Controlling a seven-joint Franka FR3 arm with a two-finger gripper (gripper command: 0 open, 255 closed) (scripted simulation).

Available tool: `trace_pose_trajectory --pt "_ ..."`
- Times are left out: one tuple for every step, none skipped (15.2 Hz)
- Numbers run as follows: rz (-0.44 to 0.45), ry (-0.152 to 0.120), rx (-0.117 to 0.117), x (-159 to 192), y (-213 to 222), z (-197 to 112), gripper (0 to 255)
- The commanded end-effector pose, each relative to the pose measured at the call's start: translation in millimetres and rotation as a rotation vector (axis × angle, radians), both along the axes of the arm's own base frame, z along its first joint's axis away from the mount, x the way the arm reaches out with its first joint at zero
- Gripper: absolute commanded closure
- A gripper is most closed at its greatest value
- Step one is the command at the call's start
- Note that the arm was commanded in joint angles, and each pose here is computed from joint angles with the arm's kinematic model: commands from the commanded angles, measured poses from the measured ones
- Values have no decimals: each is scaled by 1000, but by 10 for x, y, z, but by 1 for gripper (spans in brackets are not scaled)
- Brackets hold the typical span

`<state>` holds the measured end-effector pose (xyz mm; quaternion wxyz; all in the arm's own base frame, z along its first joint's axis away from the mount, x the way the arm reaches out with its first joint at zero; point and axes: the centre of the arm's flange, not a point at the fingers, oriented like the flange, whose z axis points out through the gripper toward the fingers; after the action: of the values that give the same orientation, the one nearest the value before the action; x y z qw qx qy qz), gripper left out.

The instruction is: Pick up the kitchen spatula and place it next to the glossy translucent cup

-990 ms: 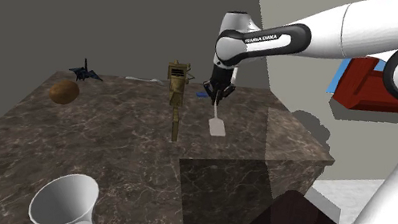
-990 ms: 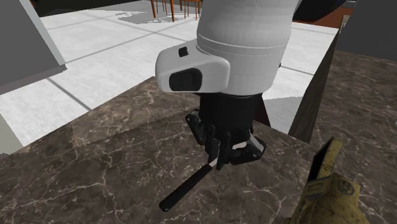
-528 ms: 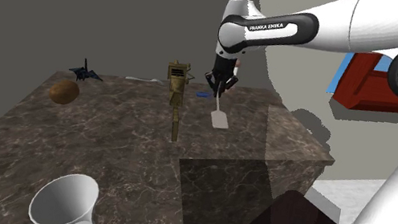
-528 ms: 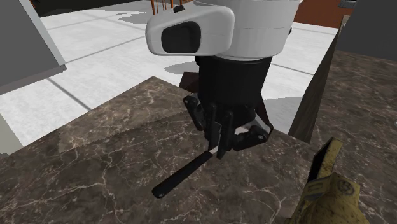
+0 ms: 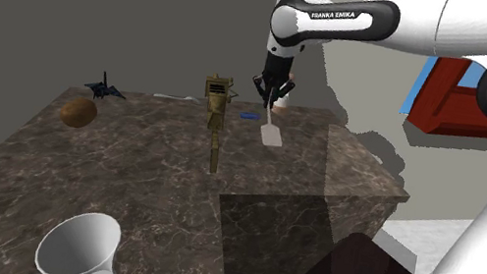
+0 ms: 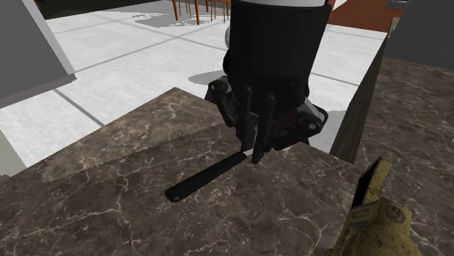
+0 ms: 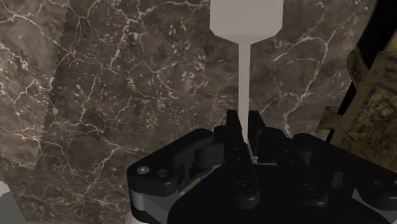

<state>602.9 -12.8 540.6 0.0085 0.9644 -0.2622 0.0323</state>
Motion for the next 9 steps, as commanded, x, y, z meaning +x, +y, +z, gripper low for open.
trace_pose_trajectory --pt "0 0 0 4 -2 117 255" --pt "0 0 0 4 -2 170 255" --pt "0 0 0 4 -2 223 255" --pt "0 0 0 4 -2 275 255" --pt "0 0 0 4 -2 328 255" --pt "0 0 0 4 -2 381 255" --pt "0 0 0 4 -2 434 255" --pt "0 0 0 4 -2 487 255" --pt "0 0 0 4 -2 535 255"
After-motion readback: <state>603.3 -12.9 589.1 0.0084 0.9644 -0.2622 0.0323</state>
